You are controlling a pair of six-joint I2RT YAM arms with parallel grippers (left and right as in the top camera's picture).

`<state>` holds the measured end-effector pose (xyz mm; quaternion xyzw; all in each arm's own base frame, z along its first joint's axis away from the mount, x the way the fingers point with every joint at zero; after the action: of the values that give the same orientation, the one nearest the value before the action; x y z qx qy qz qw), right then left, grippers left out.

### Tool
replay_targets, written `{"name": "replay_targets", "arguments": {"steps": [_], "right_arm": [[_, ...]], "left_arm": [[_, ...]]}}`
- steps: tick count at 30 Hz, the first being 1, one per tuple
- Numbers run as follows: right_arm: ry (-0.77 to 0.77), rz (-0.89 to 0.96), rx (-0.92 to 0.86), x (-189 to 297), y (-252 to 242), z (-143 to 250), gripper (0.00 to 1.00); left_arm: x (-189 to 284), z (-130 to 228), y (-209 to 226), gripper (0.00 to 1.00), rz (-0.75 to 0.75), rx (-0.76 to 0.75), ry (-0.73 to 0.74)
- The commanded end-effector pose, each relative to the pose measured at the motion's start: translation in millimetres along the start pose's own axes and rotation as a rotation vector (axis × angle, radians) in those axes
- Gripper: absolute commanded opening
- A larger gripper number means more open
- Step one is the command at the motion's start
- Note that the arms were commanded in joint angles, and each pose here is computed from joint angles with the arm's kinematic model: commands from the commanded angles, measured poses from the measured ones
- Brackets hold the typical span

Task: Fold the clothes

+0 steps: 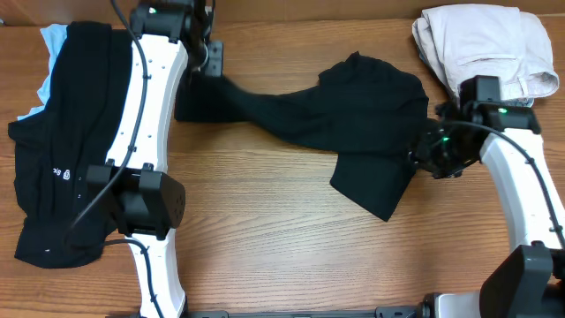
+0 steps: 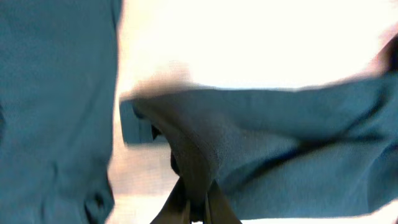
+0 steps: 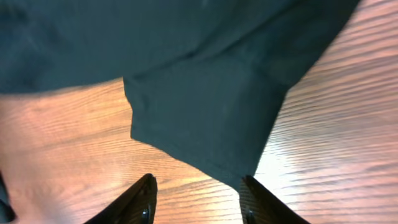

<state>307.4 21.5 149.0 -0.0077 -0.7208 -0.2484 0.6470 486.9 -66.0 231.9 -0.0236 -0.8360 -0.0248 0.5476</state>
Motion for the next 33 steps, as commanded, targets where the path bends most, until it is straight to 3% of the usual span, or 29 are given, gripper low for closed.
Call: {"name": "replay_targets", "arguments": {"steps": [1, 9, 16, 27, 33], "right_arm": [[0.010, 0.036, 0.005, -7.9, 1.2, 14.2, 0.49], [0.052, 0.116, -0.131, -49.3, -27.4, 38.1, 0.49], [0.123, 0.022, -0.123, -78.3, -22.9, 63.3, 0.49], [0.143, 0.031, -0.088, -115.5, -5.8, 97.9, 0.53], [0.102, -0.010, -0.020, -122.4, 13.6, 96.2, 0.58]], "left_arm": [[31.3, -27.5, 5.7, 0.05, -0.009, 0.023, -0.146], [30.8, -47.0, 4.4, 0.10, -0.002, 0.028, -0.233], [29.9, -44.8, 3.8, 0.09, 0.001, 0.027, -0.222], [24.7, -0.6, 3.7, 0.09, -0.005, 0.014, -0.016], [26.0, 25.5, -3.6, 0.09, 0.048, 0.017, 0.107]]}}
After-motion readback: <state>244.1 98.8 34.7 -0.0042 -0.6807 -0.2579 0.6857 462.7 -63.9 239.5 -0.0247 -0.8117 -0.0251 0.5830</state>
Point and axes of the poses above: each gripper's point midway between its finger pads, its own x axis back along the fingers, its own y axis along the line the jaws close on, z = x × y, the point moved 3 cm from there along x, back along the fingers, and after that the axes turned 2 degrees about -x, right-handed, at the moved point
